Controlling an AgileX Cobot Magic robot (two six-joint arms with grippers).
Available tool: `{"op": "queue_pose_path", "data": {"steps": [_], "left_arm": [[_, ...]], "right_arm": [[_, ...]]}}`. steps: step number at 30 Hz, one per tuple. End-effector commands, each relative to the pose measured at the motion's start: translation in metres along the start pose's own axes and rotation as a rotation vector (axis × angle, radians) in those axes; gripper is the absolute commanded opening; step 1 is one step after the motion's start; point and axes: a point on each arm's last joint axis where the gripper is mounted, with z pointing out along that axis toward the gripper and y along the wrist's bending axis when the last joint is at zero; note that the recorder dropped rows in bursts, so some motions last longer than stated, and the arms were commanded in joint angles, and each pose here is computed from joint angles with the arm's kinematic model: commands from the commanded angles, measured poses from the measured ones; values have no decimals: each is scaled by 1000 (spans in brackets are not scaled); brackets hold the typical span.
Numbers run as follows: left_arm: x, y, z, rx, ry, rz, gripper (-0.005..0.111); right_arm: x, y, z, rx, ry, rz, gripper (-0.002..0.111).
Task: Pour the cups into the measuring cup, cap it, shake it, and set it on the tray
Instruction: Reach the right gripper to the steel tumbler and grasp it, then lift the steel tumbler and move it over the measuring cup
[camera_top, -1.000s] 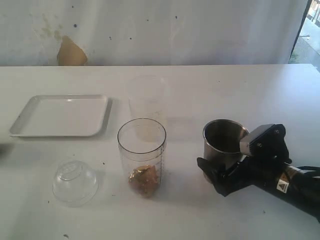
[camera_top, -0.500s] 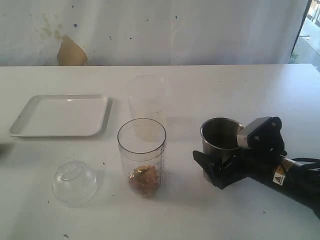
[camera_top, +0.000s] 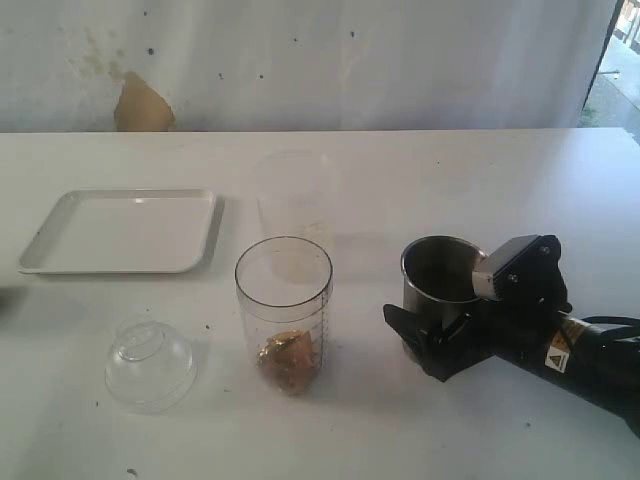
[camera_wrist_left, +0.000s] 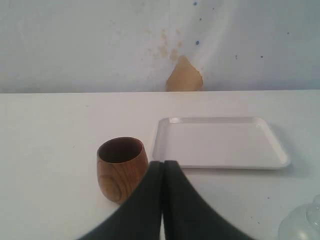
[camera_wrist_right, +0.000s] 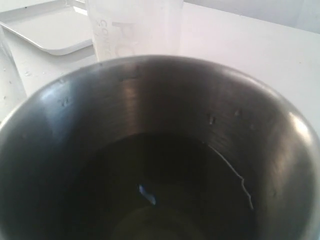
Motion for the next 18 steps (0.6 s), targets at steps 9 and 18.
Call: {"op": "queue_pose_path", "data": {"steps": [9,18], "left_arm": [[1,0,0,1,-11,-2,0],[1,0,0,1,-11,-2,0]], "right_arm": [[-2,-1,0,-6,-17,1,43],[-2,-2,0,-1,-18,21,1]]}}
